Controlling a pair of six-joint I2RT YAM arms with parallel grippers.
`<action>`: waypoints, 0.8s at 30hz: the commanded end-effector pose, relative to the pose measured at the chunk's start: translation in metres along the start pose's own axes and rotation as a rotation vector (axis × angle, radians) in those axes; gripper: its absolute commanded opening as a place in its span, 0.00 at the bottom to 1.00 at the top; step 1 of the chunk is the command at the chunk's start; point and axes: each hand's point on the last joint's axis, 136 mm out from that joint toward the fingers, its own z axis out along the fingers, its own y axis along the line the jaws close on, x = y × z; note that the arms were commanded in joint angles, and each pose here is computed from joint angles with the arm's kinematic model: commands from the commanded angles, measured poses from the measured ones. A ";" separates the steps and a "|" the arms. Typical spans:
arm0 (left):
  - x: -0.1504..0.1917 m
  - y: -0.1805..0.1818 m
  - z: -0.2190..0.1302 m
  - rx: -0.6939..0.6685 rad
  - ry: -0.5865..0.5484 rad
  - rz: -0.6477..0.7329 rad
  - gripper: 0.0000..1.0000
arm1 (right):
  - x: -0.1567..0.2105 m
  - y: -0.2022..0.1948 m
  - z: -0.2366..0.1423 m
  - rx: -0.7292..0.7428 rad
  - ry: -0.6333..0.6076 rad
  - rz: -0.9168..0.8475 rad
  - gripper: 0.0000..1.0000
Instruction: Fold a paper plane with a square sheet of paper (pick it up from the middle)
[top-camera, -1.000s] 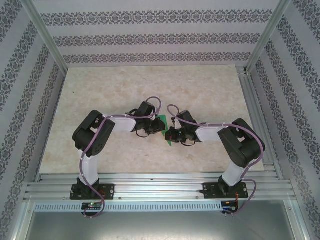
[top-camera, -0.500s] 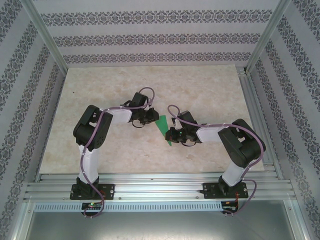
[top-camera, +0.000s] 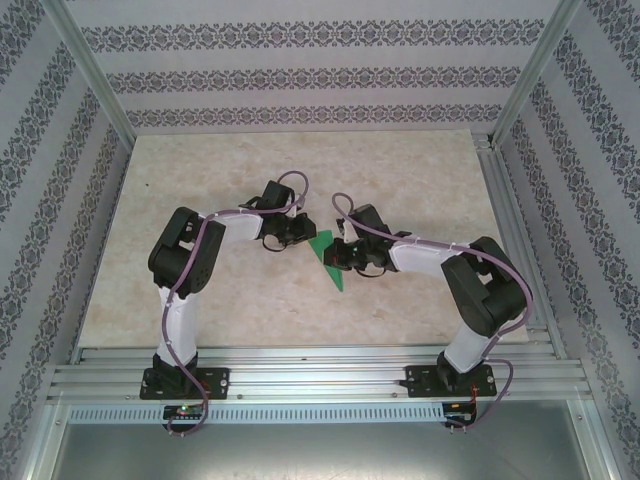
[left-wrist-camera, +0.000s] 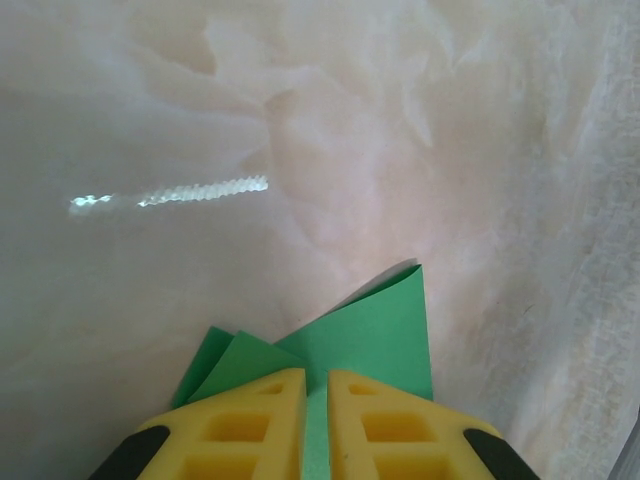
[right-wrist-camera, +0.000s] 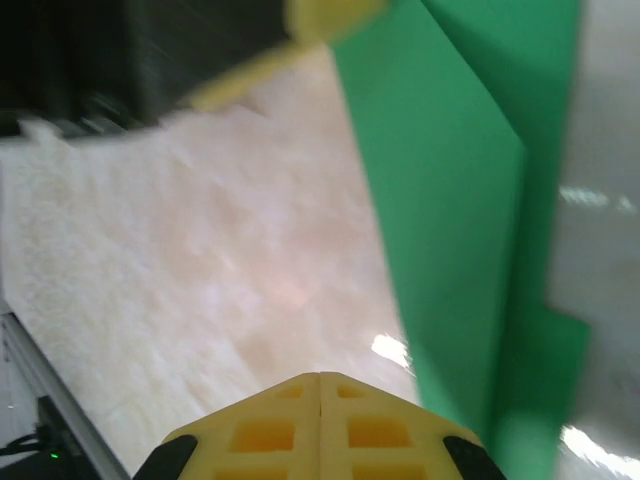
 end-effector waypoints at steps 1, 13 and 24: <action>0.012 0.054 0.014 -0.141 0.032 -0.022 0.16 | -0.001 0.002 0.013 0.007 0.043 -0.005 0.00; 0.013 0.059 0.015 -0.166 0.042 -0.028 0.16 | 0.015 -0.027 0.034 0.060 0.117 0.059 0.00; 0.013 0.065 0.015 -0.199 0.039 -0.038 0.16 | 0.077 -0.051 0.013 0.017 0.179 0.118 0.00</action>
